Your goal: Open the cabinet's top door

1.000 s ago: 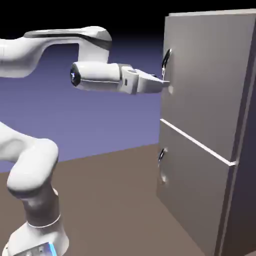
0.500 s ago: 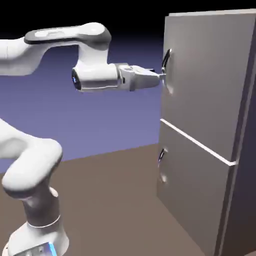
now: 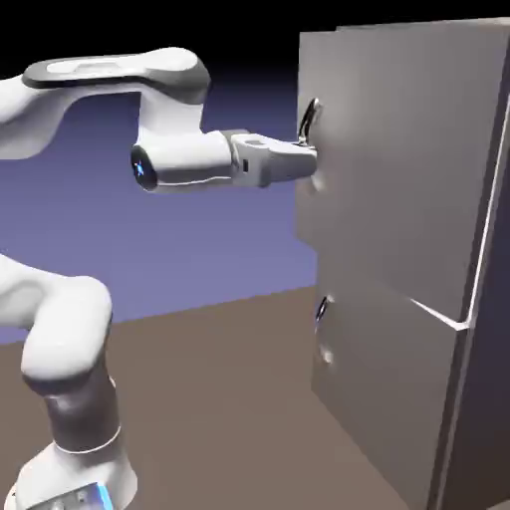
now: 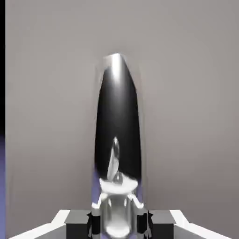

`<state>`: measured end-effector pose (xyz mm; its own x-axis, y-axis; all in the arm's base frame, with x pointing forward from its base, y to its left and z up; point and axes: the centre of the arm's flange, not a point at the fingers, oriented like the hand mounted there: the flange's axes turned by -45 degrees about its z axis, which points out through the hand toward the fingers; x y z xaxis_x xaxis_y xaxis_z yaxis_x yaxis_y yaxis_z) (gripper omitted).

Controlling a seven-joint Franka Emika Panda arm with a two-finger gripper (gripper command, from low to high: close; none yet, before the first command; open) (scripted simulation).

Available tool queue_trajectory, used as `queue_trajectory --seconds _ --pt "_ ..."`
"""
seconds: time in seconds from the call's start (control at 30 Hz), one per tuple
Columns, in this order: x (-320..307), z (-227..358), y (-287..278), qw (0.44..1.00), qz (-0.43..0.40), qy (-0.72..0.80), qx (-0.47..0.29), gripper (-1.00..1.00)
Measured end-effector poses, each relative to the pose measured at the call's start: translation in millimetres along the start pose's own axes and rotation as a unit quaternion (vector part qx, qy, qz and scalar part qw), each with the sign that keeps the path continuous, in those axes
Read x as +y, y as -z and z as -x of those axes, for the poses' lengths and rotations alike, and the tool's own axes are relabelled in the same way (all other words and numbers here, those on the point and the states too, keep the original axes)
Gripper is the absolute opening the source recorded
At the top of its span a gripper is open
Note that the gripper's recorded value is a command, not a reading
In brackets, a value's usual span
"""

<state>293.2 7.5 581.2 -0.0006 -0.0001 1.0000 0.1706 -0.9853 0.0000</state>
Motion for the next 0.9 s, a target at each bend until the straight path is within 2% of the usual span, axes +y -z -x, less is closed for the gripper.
queue_trajectory --seconds 0.57,0.9 --pt "40.2 -0.1 69.1 0.994 -0.111 0.0 0.0 -1.0" --pt "84.8 0.0 118.8 0.979 -0.203 0.0 0.0 -1.0"
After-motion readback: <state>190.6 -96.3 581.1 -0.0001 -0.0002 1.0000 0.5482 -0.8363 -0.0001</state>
